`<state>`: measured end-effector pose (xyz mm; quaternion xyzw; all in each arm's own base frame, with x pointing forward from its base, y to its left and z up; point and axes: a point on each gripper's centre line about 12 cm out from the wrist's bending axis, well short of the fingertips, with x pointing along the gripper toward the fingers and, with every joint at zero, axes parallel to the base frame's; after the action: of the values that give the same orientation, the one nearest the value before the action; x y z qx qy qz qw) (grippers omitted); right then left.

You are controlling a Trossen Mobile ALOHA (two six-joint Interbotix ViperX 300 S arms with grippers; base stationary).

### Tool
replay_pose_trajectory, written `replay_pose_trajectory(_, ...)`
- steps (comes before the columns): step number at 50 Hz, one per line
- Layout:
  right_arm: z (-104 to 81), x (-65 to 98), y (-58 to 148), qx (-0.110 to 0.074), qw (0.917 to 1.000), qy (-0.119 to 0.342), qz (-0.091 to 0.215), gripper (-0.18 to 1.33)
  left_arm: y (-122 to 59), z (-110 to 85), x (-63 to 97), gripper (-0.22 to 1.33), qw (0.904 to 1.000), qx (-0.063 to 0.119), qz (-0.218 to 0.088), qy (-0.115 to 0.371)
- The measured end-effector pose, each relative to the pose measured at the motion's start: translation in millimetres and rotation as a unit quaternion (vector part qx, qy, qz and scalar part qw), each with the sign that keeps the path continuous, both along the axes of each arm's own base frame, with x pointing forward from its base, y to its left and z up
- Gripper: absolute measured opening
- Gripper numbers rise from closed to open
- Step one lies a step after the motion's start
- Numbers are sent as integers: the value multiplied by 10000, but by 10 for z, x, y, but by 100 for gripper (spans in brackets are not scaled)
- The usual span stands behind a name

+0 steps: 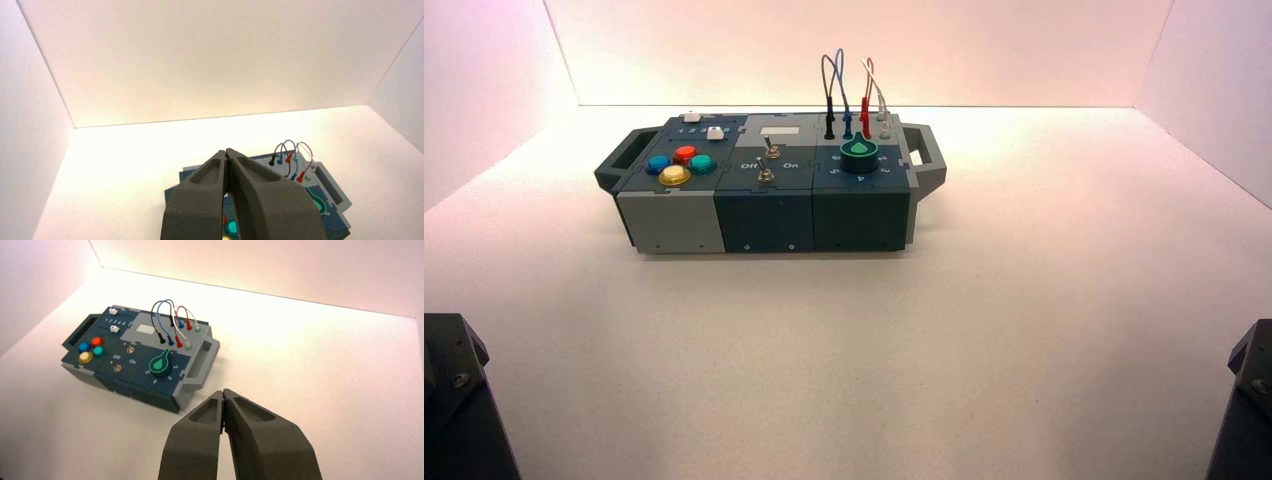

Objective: Move the bottom slider to position 1.

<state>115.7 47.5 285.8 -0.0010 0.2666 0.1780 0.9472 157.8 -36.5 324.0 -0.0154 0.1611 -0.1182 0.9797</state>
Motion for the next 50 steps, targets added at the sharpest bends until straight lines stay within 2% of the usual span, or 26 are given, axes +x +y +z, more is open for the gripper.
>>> replay_pose_trajectory(18, -118, -4, -1, -62, 9998, 173, 4, -14, -19, -14, -5, -16, 10000, -3, -61, 62)
replay_pose_trajectory(22, -128, -7, -1, -78, 9998, 199, 9, -14, -56, -29, 49, -16, 9997, -19, -132, 182)
replay_pose_trajectory(28, -122, -7, 0, -63, 9998, 197, 7, -14, -217, -123, 277, -16, 9968, 85, -424, 678)
replay_pose_trajectory(35, -127, -5, 13, -7, 9997, 241, 23, -14, -485, -304, 599, -16, 9872, 292, -798, 1353)
replay_pose_trajectory(42, -136, 35, 30, -2, 9997, 259, 29, -14, -832, -573, 936, -16, 9700, 549, -1168, 2058)
replay_pose_trajectory(45, -146, 58, 38, -6, 9996, 291, 21, -14, -901, -642, 1016, -16, 9656, 614, -1221, 2210)
replay_pose_trajectory(50, -212, 152, 69, -81, 9988, 492, 15, -14, -1011, -860, 1208, -16, 9519, 773, -1255, 2687)
